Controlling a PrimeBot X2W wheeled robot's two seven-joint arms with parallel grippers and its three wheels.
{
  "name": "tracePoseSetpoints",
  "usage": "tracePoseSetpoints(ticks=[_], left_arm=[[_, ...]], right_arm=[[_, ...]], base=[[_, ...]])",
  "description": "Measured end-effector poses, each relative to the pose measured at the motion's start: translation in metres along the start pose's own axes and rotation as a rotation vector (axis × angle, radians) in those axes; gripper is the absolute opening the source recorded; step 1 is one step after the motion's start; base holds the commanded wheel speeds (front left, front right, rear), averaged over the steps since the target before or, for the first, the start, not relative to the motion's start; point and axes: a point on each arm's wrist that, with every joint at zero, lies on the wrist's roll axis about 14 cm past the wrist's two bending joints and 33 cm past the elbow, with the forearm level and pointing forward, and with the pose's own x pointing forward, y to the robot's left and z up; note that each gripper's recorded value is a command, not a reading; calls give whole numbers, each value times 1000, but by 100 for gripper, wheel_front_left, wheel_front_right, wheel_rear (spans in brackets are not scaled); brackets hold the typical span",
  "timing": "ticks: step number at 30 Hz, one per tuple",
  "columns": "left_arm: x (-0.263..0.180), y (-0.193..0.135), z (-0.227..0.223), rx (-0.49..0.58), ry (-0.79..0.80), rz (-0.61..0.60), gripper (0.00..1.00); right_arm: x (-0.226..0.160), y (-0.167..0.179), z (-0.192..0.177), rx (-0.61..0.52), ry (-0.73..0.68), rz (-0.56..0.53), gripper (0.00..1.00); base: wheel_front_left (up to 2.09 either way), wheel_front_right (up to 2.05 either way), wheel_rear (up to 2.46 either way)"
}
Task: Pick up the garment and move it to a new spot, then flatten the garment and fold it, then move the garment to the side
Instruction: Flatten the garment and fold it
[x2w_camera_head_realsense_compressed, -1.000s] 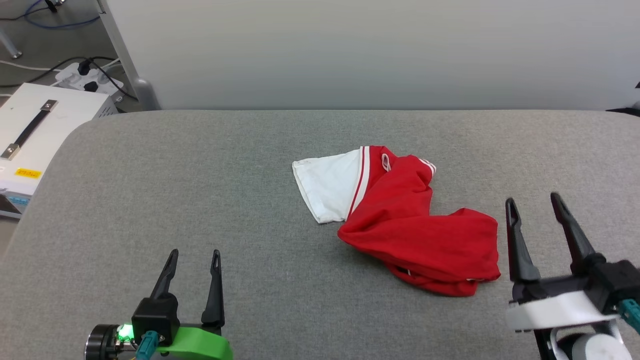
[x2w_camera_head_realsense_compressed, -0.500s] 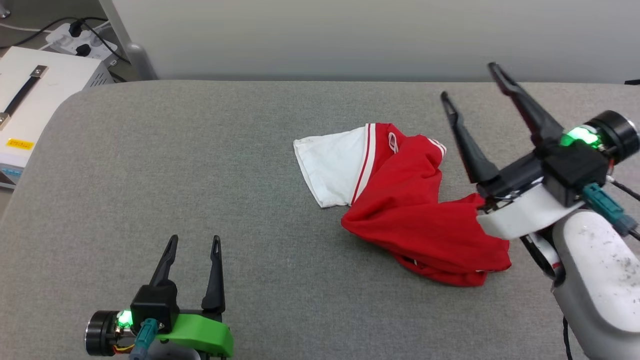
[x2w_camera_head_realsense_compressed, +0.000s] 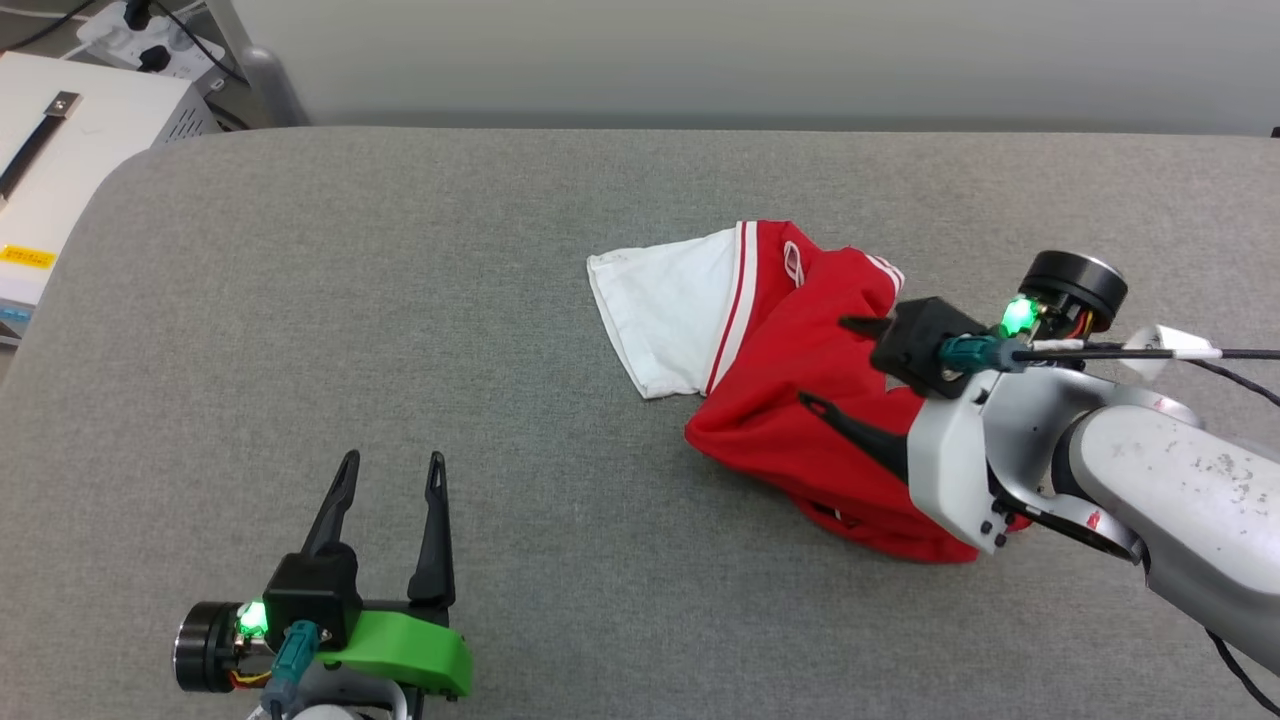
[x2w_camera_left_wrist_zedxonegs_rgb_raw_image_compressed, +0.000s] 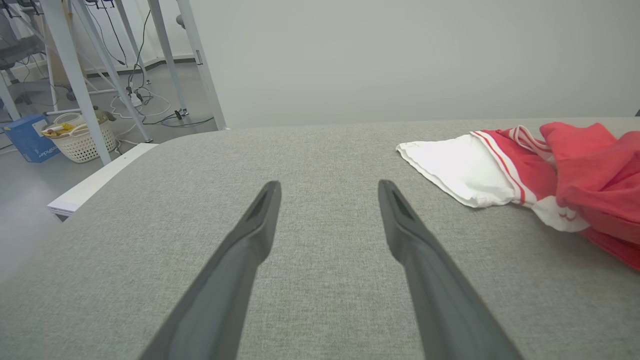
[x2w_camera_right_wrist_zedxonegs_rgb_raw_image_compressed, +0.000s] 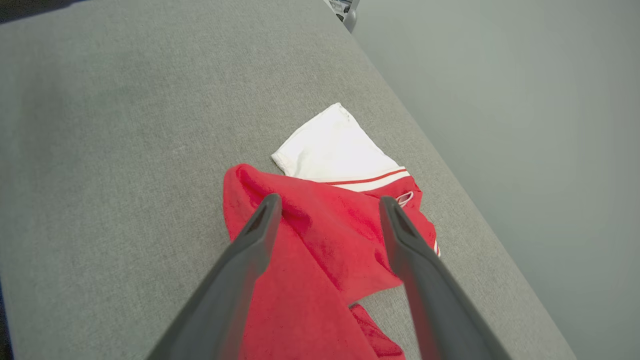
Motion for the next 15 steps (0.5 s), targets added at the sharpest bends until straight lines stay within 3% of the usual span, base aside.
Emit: tracePoseSetpoints(ticks=[4, 11, 15], left_arm=[[6, 0, -2, -1, 3, 0, 100], [13, 3, -12, 0, 29, 9, 100], [18, 6, -16, 3, 39, 19, 100]], right_arm=[[6, 20, -35, 18, 194, 103, 100], [22, 34, -80, 36, 410, 173, 100], [24, 60, -120, 77, 541, 237, 100]], base=[[0, 0, 0], [0, 0, 0], [0, 0, 0]])
